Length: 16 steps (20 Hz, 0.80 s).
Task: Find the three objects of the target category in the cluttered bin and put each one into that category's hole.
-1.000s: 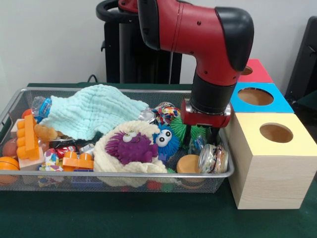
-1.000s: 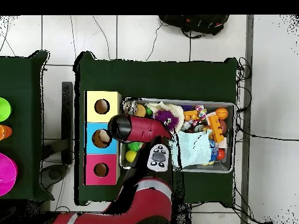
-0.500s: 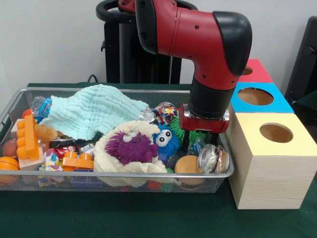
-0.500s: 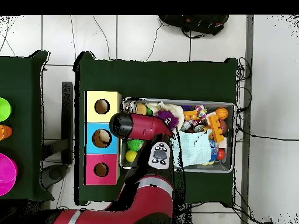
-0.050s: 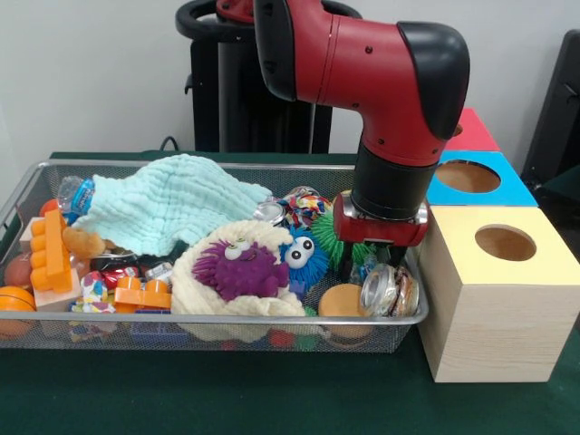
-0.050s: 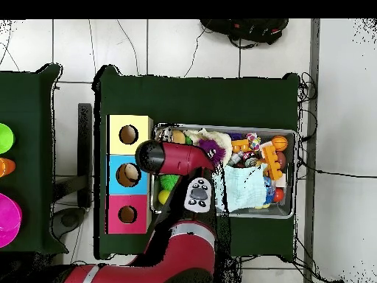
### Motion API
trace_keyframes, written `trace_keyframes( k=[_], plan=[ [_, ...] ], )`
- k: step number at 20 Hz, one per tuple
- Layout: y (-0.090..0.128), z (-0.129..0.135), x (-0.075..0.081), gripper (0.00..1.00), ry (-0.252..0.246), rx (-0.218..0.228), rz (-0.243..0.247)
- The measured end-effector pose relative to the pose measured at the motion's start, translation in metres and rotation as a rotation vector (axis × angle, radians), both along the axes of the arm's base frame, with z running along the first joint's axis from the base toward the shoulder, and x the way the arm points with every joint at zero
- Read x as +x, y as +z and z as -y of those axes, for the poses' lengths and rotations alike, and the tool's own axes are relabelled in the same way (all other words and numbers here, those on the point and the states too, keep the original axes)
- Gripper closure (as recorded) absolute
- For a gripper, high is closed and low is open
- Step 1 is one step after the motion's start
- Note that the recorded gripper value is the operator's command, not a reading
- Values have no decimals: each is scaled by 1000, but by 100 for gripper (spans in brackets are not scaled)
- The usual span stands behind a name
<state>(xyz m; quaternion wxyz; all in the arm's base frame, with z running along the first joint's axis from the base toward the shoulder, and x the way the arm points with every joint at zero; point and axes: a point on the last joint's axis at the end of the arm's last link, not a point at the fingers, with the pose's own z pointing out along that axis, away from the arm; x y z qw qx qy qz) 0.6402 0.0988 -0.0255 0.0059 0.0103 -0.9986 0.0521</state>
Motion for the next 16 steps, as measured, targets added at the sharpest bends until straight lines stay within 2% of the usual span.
trace_keyframes(
  k=[2,3,16],
  plan=[
    [0,0,1,0,0,-1,4],
    [0,0,1,100,1,-1,5],
    [2,2,2,100,-2,-4,10]
  ],
)
